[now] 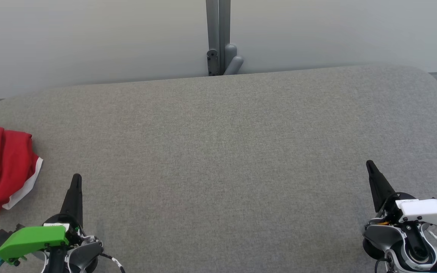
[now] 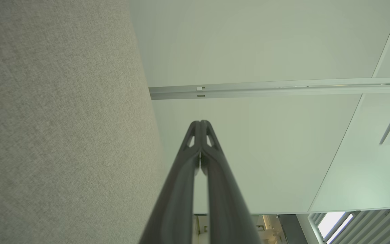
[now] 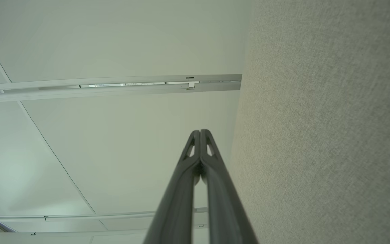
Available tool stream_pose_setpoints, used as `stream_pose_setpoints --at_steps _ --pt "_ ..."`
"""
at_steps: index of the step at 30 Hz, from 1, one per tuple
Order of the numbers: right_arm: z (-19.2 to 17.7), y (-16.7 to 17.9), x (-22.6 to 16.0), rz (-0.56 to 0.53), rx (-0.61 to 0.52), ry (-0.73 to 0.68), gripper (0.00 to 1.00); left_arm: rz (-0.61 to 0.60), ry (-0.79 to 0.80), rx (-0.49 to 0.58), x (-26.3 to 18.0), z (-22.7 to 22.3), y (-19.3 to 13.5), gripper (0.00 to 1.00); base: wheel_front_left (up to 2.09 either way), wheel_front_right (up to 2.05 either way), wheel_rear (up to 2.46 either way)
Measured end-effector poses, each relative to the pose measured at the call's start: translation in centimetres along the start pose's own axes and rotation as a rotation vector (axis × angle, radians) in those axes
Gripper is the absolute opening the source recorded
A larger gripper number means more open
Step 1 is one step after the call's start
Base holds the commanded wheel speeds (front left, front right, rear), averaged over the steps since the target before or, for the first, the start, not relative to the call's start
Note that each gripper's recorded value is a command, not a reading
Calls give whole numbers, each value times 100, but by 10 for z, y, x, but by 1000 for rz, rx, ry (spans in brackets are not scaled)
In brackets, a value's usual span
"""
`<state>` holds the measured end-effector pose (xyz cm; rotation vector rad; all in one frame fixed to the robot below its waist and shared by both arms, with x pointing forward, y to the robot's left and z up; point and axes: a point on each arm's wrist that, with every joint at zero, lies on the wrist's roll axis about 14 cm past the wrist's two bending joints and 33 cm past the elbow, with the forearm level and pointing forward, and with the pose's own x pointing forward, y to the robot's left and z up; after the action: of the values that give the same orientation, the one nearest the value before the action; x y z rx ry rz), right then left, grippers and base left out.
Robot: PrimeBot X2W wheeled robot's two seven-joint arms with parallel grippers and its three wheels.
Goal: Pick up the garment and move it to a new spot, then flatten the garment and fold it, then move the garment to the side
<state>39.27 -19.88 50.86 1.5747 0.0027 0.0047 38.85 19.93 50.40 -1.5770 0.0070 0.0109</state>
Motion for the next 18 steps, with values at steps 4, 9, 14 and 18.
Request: stream_pose_setpoints --at_steps 4,9,14,18 --pt "0 0 0 0 0 0 0 0 0 0 0 0 0 0 0 0 0" --pt "0 0 0 0 0 0 0 0 0 0 0 0 0 0 0 0 0" --pt "0 0 0 0 0 0 0 0 0 0 0 0 0 0 0 0 0" --pt "0 0 0 0 0 0 0 0 0 0 0 0 0 0 0 0 0"
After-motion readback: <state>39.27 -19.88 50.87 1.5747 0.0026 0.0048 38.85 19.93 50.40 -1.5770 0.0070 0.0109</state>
